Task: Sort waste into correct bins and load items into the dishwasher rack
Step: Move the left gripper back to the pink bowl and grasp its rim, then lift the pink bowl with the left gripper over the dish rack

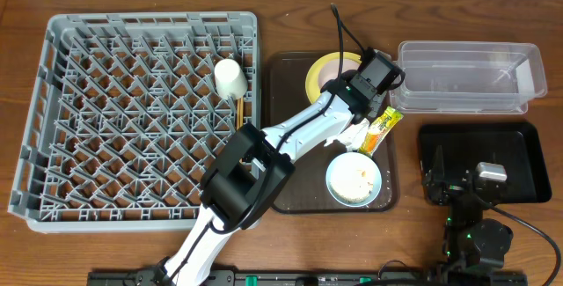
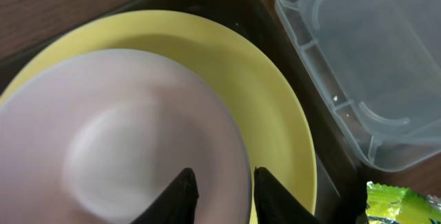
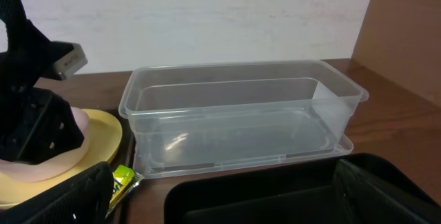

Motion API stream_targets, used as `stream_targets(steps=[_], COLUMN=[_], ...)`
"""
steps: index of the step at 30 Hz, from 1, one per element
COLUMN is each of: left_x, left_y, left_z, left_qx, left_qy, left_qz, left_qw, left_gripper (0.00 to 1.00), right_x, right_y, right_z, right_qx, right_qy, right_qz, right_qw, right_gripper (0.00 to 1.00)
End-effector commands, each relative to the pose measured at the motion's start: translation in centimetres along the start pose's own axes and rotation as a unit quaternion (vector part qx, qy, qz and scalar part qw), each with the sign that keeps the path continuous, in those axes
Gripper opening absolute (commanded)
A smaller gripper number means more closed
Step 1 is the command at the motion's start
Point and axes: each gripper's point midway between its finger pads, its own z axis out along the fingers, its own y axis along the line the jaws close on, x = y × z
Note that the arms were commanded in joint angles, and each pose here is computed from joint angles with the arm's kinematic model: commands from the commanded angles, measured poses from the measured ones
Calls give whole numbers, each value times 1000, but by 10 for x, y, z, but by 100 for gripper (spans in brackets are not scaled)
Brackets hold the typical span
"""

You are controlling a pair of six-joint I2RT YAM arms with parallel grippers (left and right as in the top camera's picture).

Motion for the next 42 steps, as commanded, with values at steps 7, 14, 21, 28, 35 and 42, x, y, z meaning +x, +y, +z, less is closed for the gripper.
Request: stream_targets(steps=[7,14,21,28,35,42], left_x=[10,20,13,-28,-60,-43], left_y=[5,8,7,9,43,102], left_z=[3,2,-3,-60,-171,-266], left_qx=[-18,-24,-22,-8,45,239], left_qy=[14,35,26,-19,-34,41], left_qz=[13,18,16,3,-56,-185], left_qw=[1000,999,999,1000,997,952], left_gripper=[22,22,6,6,5,6], right_x=[0,0,0,0,0,0], right_y=[-1,-1,-1,-1,-1,-1], right_z=[0,0,0,0,0,0], right_qx=[3,3,3,3,3,3], right_qy=[-1,-1,-1,-1,-1,-1], right_qz=[-3,-3,-3,-3,-3,-3], right_qw=[1000,1000,1000,1000,1000,1000], right_gripper=[99,99,99,99,99,99])
